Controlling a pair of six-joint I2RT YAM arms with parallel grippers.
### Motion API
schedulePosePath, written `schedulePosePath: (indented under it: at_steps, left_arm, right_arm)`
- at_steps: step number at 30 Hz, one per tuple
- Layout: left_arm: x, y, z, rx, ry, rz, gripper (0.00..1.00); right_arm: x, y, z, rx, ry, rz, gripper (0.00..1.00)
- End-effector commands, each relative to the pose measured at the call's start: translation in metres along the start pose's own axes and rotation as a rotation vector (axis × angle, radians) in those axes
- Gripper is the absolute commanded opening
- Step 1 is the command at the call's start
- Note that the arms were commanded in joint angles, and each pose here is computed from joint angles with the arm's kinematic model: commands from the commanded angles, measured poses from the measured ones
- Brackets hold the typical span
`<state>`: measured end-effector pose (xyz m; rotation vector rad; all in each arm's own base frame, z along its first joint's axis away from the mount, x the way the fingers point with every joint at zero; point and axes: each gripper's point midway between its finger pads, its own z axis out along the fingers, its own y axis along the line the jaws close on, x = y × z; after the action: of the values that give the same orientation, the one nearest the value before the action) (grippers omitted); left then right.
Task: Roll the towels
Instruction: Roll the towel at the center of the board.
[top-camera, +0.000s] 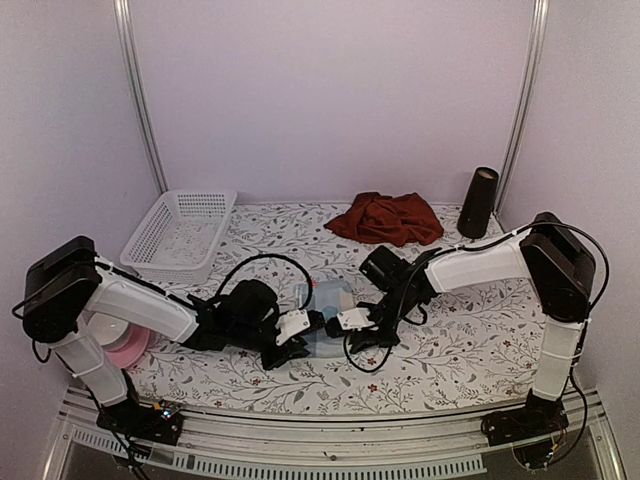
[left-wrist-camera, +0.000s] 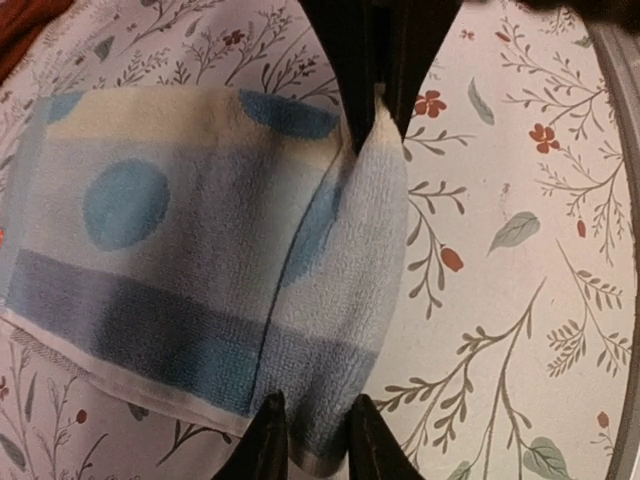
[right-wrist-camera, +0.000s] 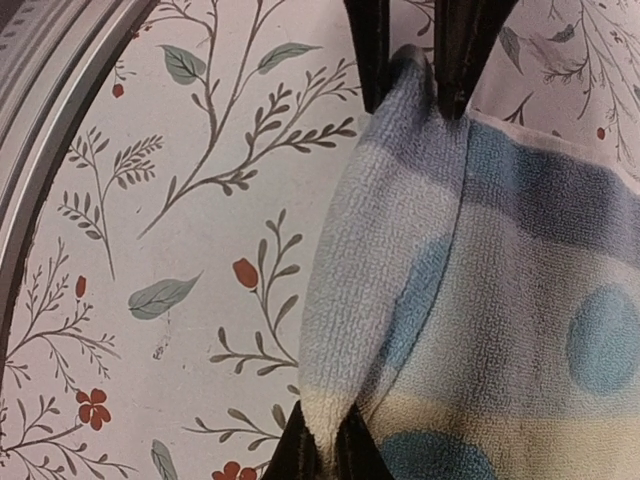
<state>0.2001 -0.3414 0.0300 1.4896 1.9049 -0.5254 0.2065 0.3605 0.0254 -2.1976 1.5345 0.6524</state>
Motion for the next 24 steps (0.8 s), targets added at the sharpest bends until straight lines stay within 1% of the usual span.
schedulePosePath:
  at_steps: [1,3,5,9,10,17,24]
  left_arm:
    - [-0.010,-0.001,-0.011,0.020,-0.050,-0.001,0.20]
    - [-0.011,-0.002,-0.011,0.030,-0.058,-0.006,0.18]
    - [-0.011,-0.001,-0.011,0.033,-0.057,-0.010,0.19]
    - [-0.013,0.000,-0.012,0.033,-0.064,-0.016,0.26]
    - [-0.015,0.000,-0.015,0.033,-0.077,-0.017,0.31]
    - [-0.017,-0.005,-0.012,0.070,-0.085,-0.022,0.34]
    - [-0.025,-0.006,-0.011,0.083,-0.123,-0.035,0.33]
  right_arm:
    - [0.009,0.018,0.001,-0.169,-0.024,0.133,0.04]
    - [0.005,0.015,-0.004,-0.210,-0.048,0.173,0.04]
    - [0.005,0.014,-0.008,-0.246,-0.074,0.209,0.04]
    - [0.003,0.012,-0.015,-0.296,-0.116,0.260,0.04]
    - [0.003,0.011,-0.017,-0.317,-0.127,0.287,0.05]
    - [0.004,0.012,-0.012,-0.384,-0.142,0.349,0.07]
    - [0.009,-0.001,-0.018,-0.376,-0.173,0.406,0.07]
